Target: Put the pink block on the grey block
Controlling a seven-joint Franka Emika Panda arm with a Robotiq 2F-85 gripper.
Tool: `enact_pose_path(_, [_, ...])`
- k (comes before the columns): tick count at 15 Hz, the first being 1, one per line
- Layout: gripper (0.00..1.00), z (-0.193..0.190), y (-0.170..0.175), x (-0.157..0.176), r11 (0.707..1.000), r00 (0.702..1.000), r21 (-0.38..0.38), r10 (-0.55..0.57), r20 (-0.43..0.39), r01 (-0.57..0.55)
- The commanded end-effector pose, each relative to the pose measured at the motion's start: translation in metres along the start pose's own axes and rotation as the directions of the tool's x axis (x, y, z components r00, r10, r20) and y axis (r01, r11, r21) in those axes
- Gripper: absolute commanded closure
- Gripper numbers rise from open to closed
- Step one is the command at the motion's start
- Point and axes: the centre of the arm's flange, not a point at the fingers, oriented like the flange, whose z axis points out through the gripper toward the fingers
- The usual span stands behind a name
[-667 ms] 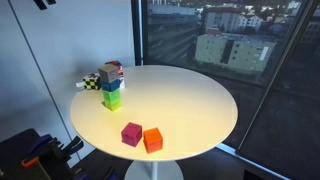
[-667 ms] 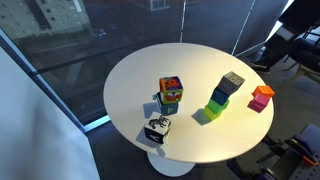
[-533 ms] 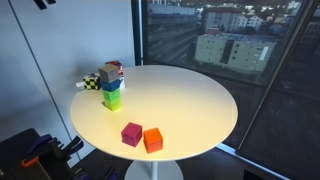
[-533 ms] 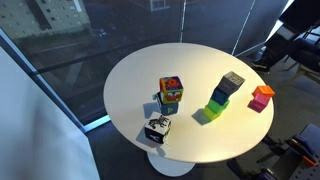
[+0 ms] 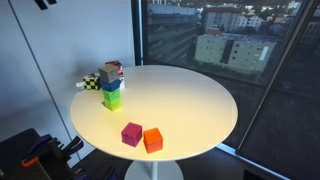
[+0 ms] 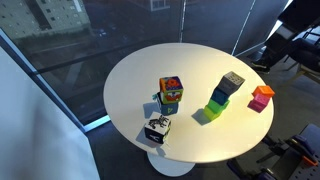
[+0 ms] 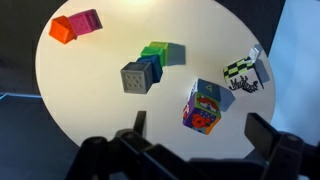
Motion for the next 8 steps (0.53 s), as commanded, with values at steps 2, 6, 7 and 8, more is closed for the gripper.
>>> enact_pose_path(2, [0.0, -0.008, 0.021, 0.018, 0.999, 0.999, 0.012, 0.048, -0.02, -0.048])
enact_pose_path(6, [0.0, -0.016, 0.05, 0.032, 0.993, 0.994, 0.041, 0.111, -0.024, -0.11])
enact_pose_path(7, [0.0, -0.018, 0.059, 0.035, 0.99, 0.991, 0.05, 0.132, -0.019, -0.131])
enact_pose_path(8, [0.0, -0.019, 0.068, 0.039, 0.987, 0.988, 0.055, 0.151, -0.018, -0.149])
